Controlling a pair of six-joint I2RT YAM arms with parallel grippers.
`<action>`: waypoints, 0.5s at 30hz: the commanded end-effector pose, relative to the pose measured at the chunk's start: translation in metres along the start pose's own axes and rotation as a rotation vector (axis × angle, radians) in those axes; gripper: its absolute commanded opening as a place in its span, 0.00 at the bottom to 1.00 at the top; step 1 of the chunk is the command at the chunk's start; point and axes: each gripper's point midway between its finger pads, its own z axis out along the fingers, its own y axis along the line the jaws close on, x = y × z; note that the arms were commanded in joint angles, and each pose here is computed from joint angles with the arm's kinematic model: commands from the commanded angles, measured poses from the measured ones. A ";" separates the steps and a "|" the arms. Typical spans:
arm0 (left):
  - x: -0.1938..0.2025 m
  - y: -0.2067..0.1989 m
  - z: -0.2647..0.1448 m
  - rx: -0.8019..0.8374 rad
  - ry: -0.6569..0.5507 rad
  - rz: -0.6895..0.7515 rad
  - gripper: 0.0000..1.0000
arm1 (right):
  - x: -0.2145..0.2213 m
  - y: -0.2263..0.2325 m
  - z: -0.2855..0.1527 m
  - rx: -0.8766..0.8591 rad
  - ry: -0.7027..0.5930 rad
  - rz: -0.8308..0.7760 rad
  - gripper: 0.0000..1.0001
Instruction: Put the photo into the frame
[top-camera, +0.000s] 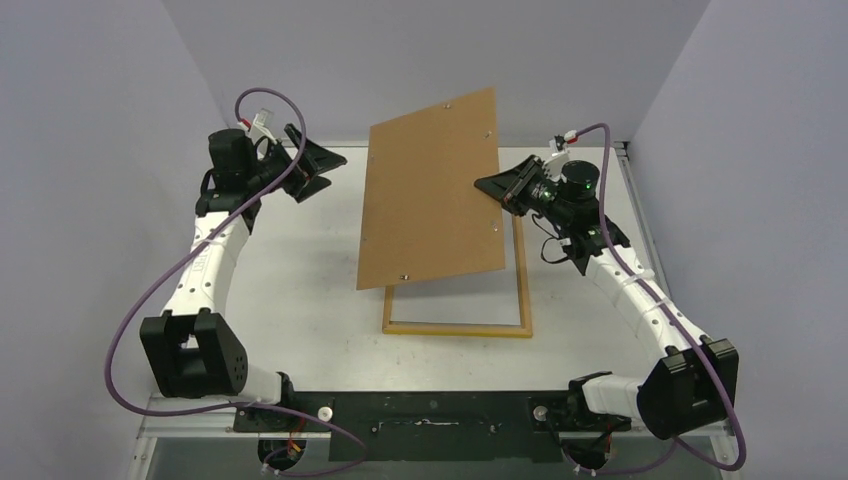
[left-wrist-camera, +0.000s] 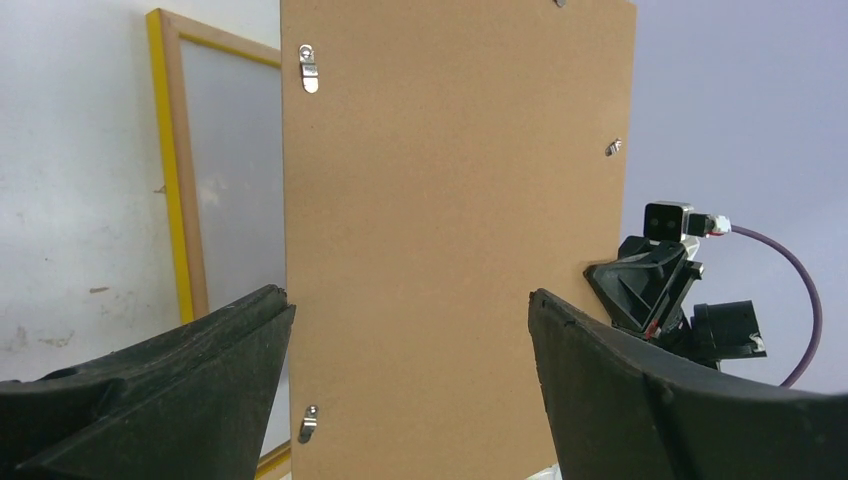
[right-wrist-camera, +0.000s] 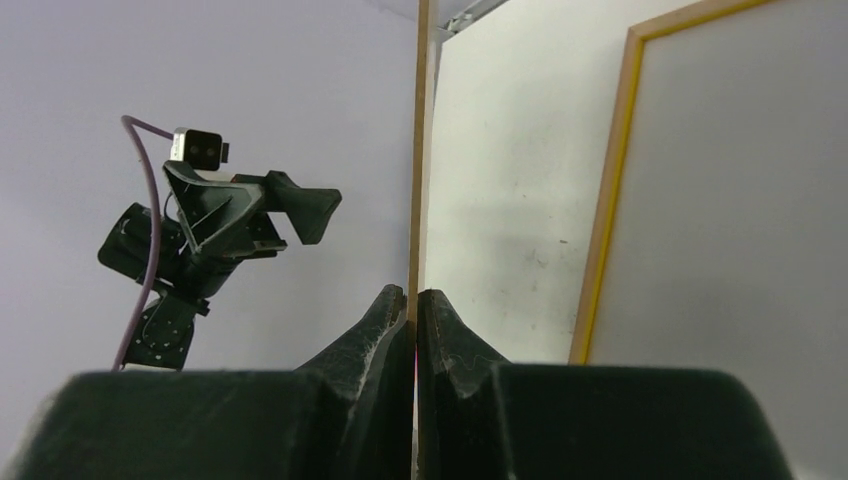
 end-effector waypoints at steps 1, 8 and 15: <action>0.003 0.017 0.004 -0.029 0.011 0.021 0.86 | -0.015 0.005 -0.001 -0.047 -0.059 -0.031 0.00; 0.022 0.059 0.033 -0.070 0.070 -0.046 0.85 | -0.008 -0.045 -0.014 0.057 0.017 -0.069 0.00; 0.067 0.106 0.079 -0.166 0.236 -0.090 0.71 | -0.007 -0.079 -0.027 0.151 0.045 -0.100 0.00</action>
